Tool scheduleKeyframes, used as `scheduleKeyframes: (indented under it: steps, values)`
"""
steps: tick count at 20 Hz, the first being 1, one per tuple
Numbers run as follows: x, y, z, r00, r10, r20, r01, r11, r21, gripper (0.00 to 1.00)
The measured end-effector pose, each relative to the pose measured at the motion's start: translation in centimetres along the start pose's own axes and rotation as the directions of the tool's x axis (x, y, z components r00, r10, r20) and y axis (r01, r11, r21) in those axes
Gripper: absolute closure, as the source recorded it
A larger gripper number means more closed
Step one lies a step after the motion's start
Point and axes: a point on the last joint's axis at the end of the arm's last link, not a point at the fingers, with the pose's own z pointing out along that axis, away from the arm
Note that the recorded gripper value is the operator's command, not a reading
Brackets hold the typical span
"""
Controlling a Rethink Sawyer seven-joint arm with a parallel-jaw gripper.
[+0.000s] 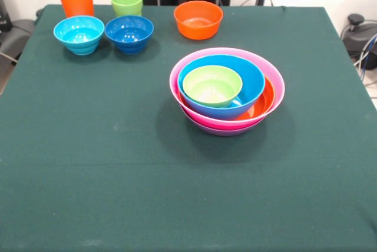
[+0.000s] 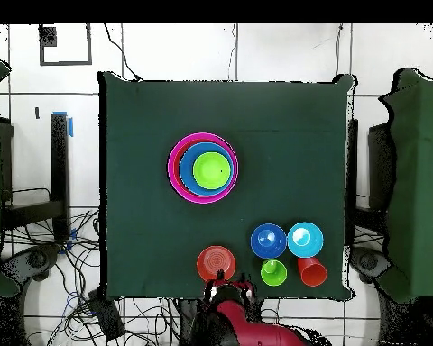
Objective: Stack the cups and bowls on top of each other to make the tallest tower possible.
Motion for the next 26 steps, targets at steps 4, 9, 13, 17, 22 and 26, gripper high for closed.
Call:
scheduleKeyframes:
  steps: [4,9,13,17,22,26]
  values:
    - [-0.1,-0.2,-0.1,0.9998,0.004,0.021,-0.004,1.0000,0.008,0.00]
    - [1.1,0.8,2.7,0.9979,-0.002,0.065,0.003,0.9997,-0.024,0.00]
    - [1.6,1.5,5.0,0.9946,0.003,0.104,0.003,0.9985,-0.055,0.00]
    - [2.7,1.9,7.3,0.9932,0.016,0.115,-0.007,0.9965,-0.083,0.00]
    - [3.9,2.2,8.6,0.9956,0.019,0.092,-0.009,0.9947,-0.102,0.00]
    - [4.8,2.1,9.4,0.9974,0.022,0.069,-0.014,0.9933,-0.114,0.00]
